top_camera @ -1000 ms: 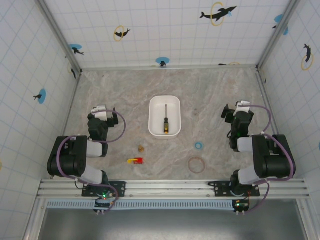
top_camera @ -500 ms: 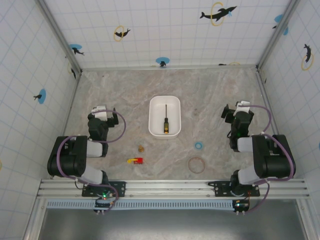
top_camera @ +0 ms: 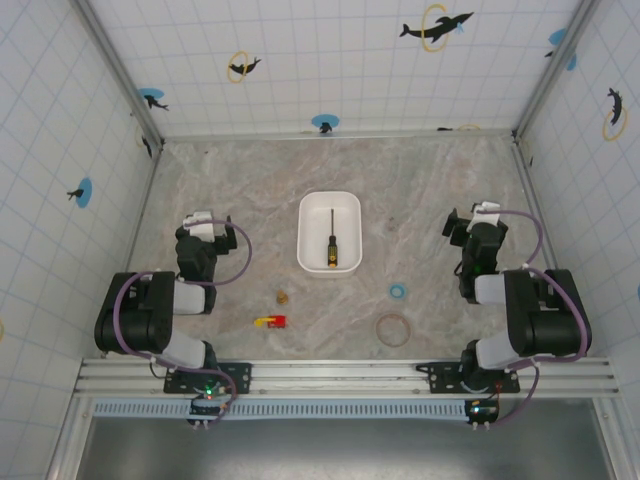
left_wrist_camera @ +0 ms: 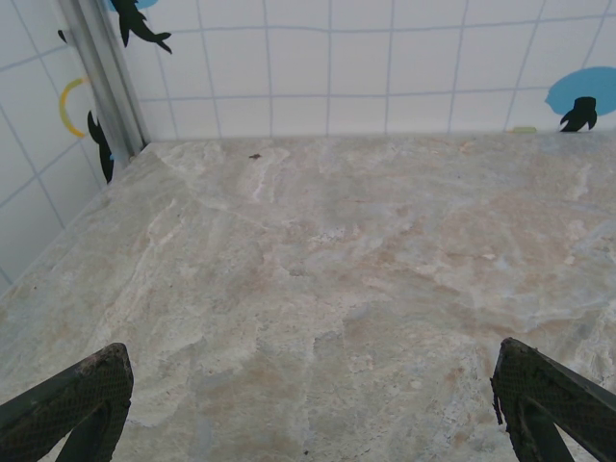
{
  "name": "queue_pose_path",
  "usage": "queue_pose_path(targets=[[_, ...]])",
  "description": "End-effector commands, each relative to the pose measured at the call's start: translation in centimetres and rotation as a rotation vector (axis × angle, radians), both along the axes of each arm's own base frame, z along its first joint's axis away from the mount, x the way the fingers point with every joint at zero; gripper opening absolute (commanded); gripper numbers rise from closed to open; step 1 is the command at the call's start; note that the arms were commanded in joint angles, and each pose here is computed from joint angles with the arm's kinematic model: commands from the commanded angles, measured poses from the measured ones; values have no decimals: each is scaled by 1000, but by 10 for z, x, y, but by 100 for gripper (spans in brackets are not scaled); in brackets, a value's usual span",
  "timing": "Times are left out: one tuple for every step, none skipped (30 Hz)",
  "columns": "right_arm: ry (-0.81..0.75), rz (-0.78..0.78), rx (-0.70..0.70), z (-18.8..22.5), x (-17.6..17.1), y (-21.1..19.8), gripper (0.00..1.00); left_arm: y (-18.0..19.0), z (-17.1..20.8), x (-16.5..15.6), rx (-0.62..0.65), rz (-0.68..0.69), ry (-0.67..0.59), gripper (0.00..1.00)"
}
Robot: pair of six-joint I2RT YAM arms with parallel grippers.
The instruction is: Put the screwdriver in the bin
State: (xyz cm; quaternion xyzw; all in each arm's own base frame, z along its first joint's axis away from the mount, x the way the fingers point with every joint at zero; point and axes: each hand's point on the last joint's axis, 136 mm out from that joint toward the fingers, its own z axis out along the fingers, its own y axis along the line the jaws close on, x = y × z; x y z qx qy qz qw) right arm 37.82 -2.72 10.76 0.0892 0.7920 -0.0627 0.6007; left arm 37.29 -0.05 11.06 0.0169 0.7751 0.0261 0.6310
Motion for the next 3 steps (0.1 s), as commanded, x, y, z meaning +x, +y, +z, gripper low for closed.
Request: queue_pose_path(targets=[[-47,-8,-1,12,3,-1,99,-1,12,6,3,-9,-40,98],[-46,-9,-2,12,3,-2,99,-1,12,6,2,-9,-40,98],[-49,-8,-1,12,3,-2,99,-1,11,6,3,-10,-38,98]])
